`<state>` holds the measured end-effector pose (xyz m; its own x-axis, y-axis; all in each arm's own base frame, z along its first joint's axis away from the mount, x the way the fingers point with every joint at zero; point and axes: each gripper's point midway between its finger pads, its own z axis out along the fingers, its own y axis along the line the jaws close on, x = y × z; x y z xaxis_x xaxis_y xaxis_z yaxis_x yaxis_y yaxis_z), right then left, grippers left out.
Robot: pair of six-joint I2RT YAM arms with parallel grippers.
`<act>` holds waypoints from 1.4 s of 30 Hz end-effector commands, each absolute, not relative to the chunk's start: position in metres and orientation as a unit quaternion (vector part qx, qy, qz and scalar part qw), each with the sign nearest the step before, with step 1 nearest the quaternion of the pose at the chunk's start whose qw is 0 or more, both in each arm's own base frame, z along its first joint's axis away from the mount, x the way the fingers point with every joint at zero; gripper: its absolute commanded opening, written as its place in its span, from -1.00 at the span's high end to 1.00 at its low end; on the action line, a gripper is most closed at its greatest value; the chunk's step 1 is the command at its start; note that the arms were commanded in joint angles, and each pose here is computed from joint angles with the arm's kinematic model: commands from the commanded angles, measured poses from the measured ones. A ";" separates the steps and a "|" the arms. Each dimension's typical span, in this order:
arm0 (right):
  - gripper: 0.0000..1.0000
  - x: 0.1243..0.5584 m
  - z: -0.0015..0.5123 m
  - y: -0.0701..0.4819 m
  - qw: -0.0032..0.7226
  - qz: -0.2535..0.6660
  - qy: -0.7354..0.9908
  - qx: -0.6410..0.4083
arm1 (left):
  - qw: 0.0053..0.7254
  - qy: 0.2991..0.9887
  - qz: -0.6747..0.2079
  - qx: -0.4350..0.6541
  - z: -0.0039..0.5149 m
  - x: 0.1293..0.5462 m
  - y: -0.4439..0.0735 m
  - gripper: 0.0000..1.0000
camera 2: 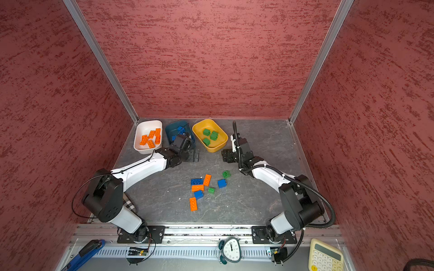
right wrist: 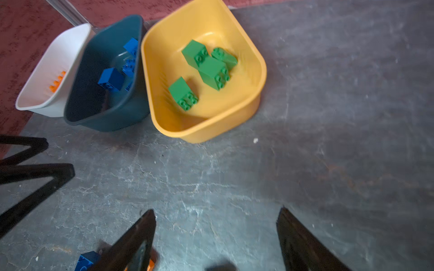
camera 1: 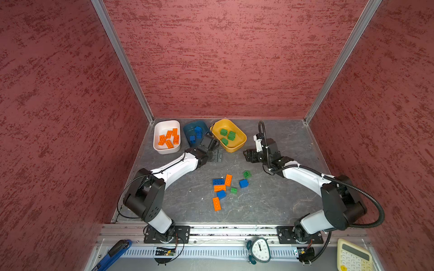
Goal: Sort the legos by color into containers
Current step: 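Return right gripper to pile and grasp another green brick while left gripper hovers nearby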
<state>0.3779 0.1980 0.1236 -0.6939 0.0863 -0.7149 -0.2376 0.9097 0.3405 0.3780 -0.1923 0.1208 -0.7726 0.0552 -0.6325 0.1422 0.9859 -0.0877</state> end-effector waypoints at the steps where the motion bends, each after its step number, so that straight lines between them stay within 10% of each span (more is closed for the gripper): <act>1: -0.77 0.374 0.121 0.189 0.379 0.208 0.902 0.014 | 0.341 0.936 -0.077 0.048 0.126 0.386 -0.201 -0.99; 18: -0.71 0.312 0.042 0.214 0.206 0.185 0.960 -0.036 | 0.330 0.940 -0.073 0.046 0.113 0.387 -0.202 -0.99; 42: 0.13 0.305 0.025 0.226 0.191 0.063 0.970 -0.137 | 0.326 0.942 -0.071 0.045 0.111 0.387 -0.202 -0.99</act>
<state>0.3043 0.2258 0.0208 -0.9049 -0.2178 -0.3656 -0.2651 0.9606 0.0840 0.3811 -0.1964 0.1061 -0.7909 0.0486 -0.6100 0.1308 0.9872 -0.0909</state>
